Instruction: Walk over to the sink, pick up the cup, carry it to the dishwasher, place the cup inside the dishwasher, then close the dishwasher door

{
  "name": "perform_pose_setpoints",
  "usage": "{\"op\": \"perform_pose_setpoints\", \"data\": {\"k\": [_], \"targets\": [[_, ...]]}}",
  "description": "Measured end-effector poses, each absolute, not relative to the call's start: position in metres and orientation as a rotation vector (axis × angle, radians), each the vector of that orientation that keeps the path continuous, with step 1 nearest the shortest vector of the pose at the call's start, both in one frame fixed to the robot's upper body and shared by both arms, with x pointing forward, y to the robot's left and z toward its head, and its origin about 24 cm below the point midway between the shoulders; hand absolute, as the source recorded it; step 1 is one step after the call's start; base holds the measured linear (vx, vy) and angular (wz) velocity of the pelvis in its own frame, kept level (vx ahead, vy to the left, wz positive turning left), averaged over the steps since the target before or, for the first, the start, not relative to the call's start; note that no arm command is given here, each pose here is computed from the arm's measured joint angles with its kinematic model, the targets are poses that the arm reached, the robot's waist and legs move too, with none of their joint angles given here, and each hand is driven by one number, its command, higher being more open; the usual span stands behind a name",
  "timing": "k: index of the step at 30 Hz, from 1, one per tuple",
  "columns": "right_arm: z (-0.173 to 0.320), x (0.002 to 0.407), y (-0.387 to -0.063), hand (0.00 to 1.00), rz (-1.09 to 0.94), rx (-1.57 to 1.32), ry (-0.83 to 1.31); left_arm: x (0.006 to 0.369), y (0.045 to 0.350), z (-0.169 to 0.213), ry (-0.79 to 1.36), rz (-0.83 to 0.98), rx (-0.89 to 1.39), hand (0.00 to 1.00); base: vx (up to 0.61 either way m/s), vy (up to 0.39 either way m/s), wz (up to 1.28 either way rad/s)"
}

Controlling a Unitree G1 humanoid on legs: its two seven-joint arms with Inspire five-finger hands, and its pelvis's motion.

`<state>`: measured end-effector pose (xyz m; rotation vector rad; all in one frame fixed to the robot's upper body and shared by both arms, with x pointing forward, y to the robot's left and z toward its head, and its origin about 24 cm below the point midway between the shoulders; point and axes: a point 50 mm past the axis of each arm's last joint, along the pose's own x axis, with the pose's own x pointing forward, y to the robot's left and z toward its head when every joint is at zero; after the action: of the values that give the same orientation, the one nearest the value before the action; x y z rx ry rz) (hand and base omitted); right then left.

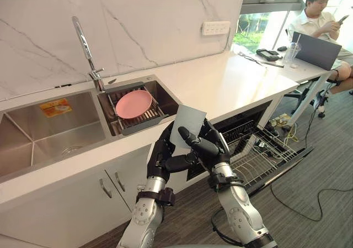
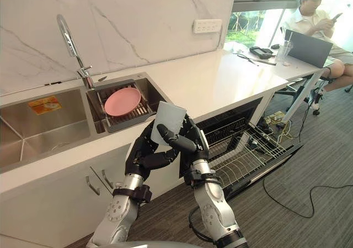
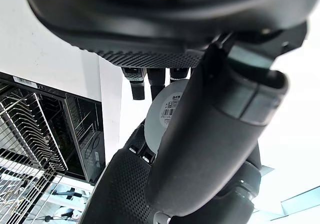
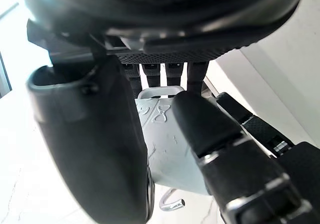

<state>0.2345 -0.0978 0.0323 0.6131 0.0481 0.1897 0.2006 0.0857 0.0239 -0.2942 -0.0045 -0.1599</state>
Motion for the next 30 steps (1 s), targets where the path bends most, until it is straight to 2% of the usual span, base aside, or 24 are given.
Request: {"op": "perform_pose_setpoints", "data": {"k": [6,19,25,30], "targets": [[0.042,0.241,-0.111,0.30,0.098,0.679,-0.026,0.198,0.082,0.020,0.022,-0.198,-0.256,0.90,-0.01,-0.021,-0.08],[0.048,0.238,-0.159,0.30,-0.097,0.677,-0.133,0.201,0.100,0.030,-0.021,-0.122,-0.305,0.90,0.00,-0.020,-0.05],[0.034,0.222,-0.187,0.30,-0.231,0.651,-0.115,0.184,0.111,0.009,0.078,-0.087,-0.347,0.90,0.00,-0.005,0.00],[0.027,0.211,-0.204,0.30,-0.309,0.590,-0.098,0.166,0.127,-0.033,0.271,-0.034,-0.331,0.90,-0.01,-0.028,0.00]]}}
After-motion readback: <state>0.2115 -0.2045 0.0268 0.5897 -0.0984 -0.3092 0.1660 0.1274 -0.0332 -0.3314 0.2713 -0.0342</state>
